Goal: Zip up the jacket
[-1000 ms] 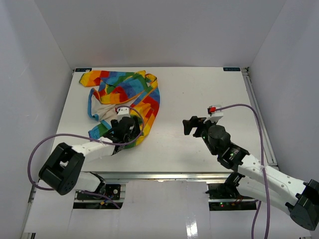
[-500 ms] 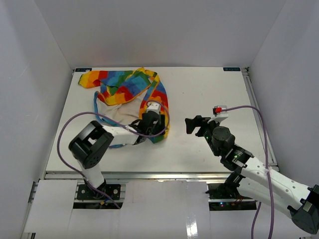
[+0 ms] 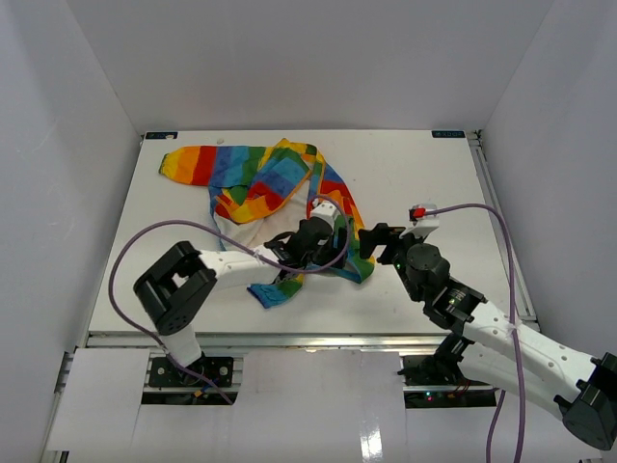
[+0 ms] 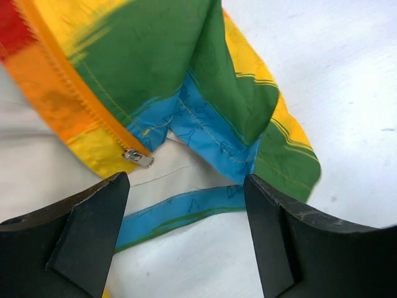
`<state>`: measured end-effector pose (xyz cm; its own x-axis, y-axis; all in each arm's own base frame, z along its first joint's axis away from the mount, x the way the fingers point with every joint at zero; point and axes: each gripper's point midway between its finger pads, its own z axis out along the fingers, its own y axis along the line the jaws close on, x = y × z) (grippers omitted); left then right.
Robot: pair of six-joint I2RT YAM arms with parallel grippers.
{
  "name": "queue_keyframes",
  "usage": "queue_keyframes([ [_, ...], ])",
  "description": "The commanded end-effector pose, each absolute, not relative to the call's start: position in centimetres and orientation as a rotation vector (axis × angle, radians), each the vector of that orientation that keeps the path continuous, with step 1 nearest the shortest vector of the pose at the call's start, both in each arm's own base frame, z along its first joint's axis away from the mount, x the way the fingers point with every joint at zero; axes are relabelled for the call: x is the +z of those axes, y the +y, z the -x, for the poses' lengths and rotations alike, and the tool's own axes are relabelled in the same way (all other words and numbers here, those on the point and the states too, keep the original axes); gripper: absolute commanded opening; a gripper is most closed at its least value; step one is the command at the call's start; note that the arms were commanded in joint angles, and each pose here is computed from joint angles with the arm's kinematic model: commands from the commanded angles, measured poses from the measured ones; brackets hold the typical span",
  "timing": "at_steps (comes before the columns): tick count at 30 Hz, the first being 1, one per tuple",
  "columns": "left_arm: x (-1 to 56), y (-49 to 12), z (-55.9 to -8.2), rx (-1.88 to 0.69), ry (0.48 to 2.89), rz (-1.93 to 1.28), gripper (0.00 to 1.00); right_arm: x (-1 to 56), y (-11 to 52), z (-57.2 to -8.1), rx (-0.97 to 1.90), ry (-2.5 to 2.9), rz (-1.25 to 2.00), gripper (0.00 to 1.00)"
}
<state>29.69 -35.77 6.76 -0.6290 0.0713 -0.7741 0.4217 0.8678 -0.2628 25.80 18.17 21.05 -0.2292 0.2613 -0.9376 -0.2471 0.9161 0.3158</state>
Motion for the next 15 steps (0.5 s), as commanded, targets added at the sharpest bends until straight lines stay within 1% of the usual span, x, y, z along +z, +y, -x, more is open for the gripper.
queue_keyframes([
  [1,12.7,-34.3,-29.7,-0.601,2.109,-0.343,0.85,22.8,17.8,-25.8,0.501,1.678,-0.063,0.92],
  [3,13.7,-33.5,-30.1,-0.634,2.108,-0.318,0.84,22.9,17.8,-25.7,0.507,1.674,-0.059,0.92],
  [7,14.1,-30.9,-32.1,-0.690,2.105,-0.233,0.75,23.1,18.2,-25.5,0.535,1.668,-0.039,0.92],
  [9,13.6,-31.2,-32.2,-0.759,2.124,-0.250,0.72,23.2,18.3,-25.4,0.543,1.667,-0.034,0.92],
  [11,13.5,-31.0,-32.6,-0.817,2.135,-0.246,0.70,23.3,18.3,-25.4,0.548,1.663,-0.034,0.92],
  [13,12.9,-31.1,-33.0,-0.850,2.143,-0.249,0.65,23.4,18.2,-25.3,0.548,1.659,-0.035,0.92],
  [15,12.3,-31.5,-33.2,-0.863,2.151,-0.266,0.64,23.5,18.2,-25.2,0.555,1.654,-0.032,0.93],
])
